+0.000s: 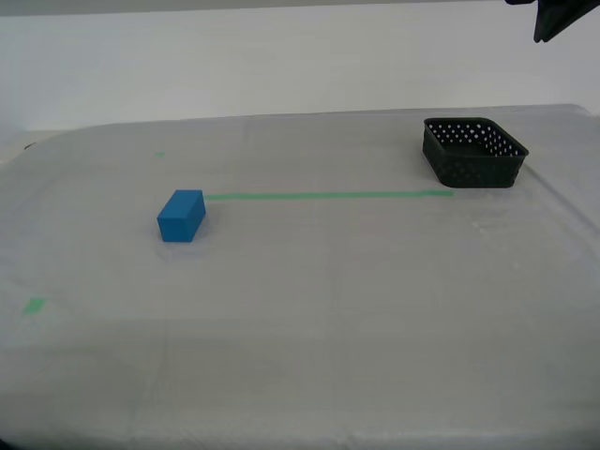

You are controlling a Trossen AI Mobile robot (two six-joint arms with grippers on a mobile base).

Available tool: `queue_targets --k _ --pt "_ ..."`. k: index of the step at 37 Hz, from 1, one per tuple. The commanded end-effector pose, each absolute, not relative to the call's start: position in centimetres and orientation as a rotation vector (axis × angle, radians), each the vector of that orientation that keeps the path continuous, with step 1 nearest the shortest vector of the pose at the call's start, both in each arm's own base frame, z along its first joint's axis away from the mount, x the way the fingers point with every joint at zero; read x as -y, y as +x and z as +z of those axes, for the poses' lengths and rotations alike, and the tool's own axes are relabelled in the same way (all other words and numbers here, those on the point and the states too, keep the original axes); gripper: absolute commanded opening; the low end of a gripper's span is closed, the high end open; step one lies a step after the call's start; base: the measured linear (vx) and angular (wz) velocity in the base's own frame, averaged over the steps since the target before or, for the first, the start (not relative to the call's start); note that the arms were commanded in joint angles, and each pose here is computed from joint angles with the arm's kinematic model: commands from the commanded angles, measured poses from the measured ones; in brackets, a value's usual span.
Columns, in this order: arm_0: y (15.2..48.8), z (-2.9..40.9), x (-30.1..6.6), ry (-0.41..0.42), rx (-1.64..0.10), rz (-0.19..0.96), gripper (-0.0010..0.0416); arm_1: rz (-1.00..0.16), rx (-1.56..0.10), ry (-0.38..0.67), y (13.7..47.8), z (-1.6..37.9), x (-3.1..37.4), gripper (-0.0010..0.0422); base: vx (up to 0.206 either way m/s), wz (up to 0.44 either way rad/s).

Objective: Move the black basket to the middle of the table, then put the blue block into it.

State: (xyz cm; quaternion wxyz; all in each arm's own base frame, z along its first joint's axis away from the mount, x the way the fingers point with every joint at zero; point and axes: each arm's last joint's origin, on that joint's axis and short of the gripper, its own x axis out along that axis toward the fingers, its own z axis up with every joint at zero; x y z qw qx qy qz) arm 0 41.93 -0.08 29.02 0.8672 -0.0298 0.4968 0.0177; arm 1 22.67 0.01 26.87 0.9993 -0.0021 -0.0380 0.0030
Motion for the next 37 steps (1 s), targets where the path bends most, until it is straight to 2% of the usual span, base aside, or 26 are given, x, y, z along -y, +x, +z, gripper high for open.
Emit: queue_targets --k 1,8,27,33,37 --pt "41.91 29.06 0.06 -0.064 -1.040 0.036 0.0068 0.006 0.082 -0.003 22.66 26.94 -0.01 0.0000 0.000 0.000" --pt "41.89 29.06 0.05 -0.007 -1.043 0.004 0.0130 0.006 0.082 -0.003 22.66 26.94 -0.01 0.0000 0.000 0.000" --pt "41.89 29.06 0.04 -0.008 -1.042 0.005 0.0314 0.006 0.082 -0.003 22.66 26.94 -0.01 0.0000 0.000 0.000" --pt "42.03 29.08 0.04 -0.010 -1.030 0.006 0.0350 0.006 0.082 -0.003 22.66 26.94 -0.01 0.0000 0.000 0.000" --pt "42.04 29.08 0.04 -0.026 -1.028 0.015 0.0359 0.006 0.082 -0.003 22.66 26.94 -0.01 0.0000 0.000 0.000"
